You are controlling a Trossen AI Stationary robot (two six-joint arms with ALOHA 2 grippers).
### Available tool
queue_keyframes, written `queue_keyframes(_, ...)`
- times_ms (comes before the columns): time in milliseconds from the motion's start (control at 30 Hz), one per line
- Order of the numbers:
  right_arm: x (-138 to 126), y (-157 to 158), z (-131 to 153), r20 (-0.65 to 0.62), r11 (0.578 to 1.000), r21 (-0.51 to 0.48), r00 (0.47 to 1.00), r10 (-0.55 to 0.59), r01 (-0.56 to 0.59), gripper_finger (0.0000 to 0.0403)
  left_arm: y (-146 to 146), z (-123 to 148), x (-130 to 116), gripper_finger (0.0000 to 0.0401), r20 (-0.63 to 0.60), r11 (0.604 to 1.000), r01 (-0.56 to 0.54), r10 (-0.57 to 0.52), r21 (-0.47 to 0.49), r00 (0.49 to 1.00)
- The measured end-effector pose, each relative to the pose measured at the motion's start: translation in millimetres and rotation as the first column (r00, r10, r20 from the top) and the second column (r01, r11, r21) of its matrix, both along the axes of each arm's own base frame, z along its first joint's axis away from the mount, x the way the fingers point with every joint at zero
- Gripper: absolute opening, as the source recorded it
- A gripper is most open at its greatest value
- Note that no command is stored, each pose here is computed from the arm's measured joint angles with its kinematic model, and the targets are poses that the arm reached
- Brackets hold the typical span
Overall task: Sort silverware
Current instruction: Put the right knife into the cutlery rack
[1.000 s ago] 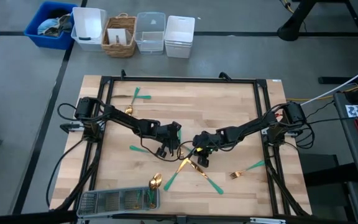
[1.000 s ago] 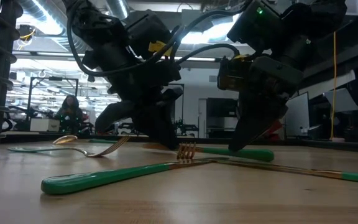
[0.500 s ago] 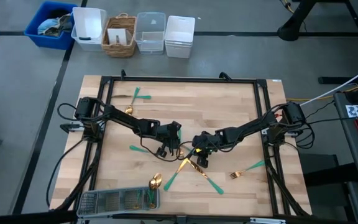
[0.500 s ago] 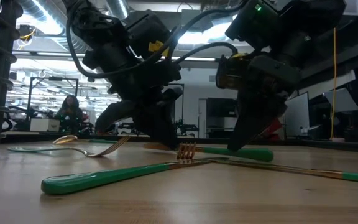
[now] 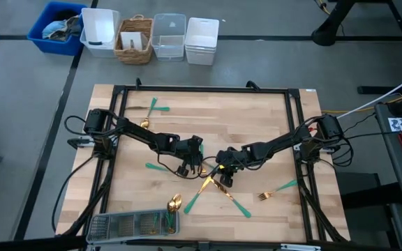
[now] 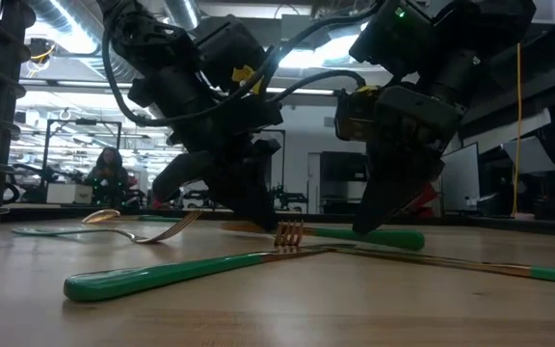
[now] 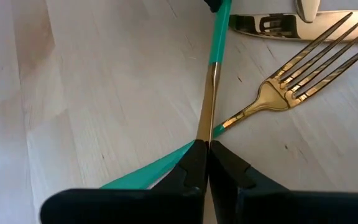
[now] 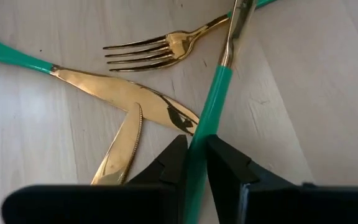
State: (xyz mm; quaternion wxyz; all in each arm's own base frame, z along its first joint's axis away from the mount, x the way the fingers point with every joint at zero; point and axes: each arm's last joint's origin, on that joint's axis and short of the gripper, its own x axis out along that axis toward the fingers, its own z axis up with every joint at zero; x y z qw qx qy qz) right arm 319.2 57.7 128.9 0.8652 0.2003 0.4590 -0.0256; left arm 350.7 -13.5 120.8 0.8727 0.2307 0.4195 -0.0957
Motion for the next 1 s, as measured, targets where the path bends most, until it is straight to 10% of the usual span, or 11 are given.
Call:
queue_keyframes(467,-0.7,-1.3,-1.1,-0.008,0.999,-0.043,1.000,-0.021,0.020,0.0169,-0.3,0.2,0.2,0.0001,0.003,1.000,-0.002,0.002,-0.014,1.000)
queue_keyframes(1000,-5.1,-3.8,-2.5,-0.054,0.994,-0.102,0.997,-0.054,0.048,0.0018,3.2,0.2,0.7,0.0001,0.004,0.999,-0.008,0.008,-0.054,1.000)
